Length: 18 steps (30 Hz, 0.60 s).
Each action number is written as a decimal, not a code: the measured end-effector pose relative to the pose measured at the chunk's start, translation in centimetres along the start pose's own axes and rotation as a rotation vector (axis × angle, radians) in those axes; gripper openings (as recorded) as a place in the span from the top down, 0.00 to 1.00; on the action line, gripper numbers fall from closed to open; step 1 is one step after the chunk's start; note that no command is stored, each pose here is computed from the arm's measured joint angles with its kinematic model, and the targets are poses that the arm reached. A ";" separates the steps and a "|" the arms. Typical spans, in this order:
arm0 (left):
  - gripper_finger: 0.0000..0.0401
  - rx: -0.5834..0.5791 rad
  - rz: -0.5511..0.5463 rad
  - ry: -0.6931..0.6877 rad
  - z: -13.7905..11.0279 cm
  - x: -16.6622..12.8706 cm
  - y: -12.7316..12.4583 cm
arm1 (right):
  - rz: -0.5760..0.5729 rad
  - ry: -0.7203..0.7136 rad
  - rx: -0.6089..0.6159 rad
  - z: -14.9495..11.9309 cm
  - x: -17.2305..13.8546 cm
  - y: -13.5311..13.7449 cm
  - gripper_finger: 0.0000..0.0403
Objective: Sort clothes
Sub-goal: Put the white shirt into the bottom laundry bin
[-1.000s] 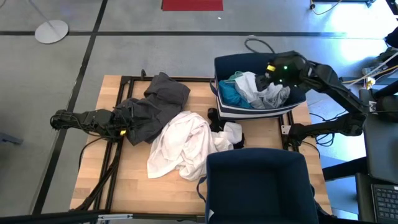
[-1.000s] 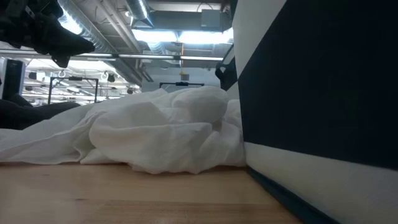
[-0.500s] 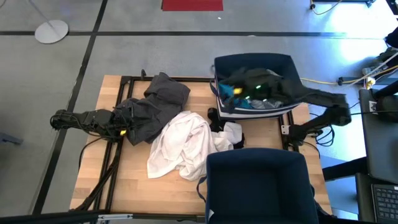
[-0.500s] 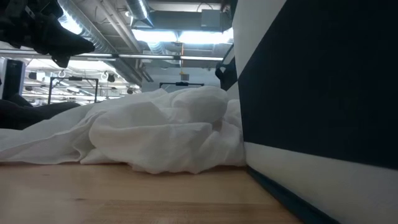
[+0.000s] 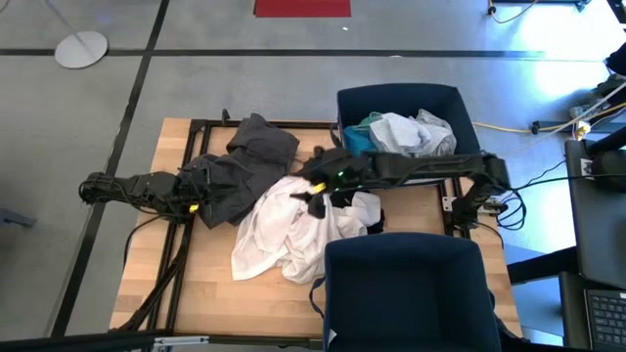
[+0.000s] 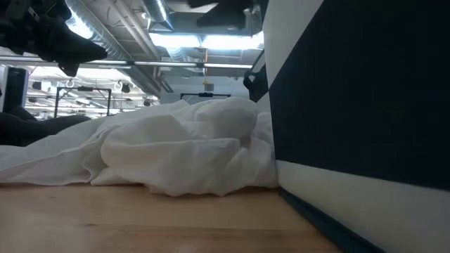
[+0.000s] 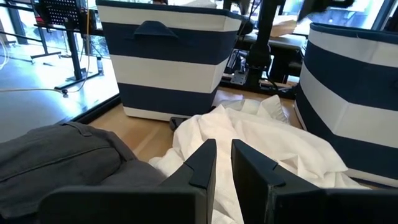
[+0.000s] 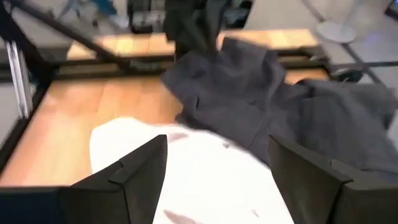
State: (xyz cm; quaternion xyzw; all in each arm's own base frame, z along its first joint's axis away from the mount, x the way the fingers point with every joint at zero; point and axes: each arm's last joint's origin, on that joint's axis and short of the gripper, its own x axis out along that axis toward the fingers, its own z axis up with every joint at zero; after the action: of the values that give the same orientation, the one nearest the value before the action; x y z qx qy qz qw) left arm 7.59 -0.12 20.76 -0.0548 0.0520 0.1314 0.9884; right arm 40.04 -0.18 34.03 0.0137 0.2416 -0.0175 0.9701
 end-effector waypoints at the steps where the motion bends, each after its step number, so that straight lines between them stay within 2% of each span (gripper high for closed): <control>1: 0.90 0.000 -0.001 0.000 0.0 0.0 0.0 | 0.004 0.021 -0.013 -0.3 0.6 0.2 0.32; 11: 0.90 0.005 0.000 -0.001 0.0 0.0 0.0 | -0.014 0.241 -0.070 -0.4 4.9 0.5 0.32; 18: 0.90 0.008 0.000 0.000 0.0 0.0 0.0 | -0.022 0.412 -0.090 -2.6 8.3 0.4 0.32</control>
State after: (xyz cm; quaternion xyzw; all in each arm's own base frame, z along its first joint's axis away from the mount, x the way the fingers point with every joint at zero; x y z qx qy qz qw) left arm 7.59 -0.12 20.76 -0.0510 0.0524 0.1313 0.9886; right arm 46.15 0.13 27.85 -0.0291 0.4357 -0.0140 0.8995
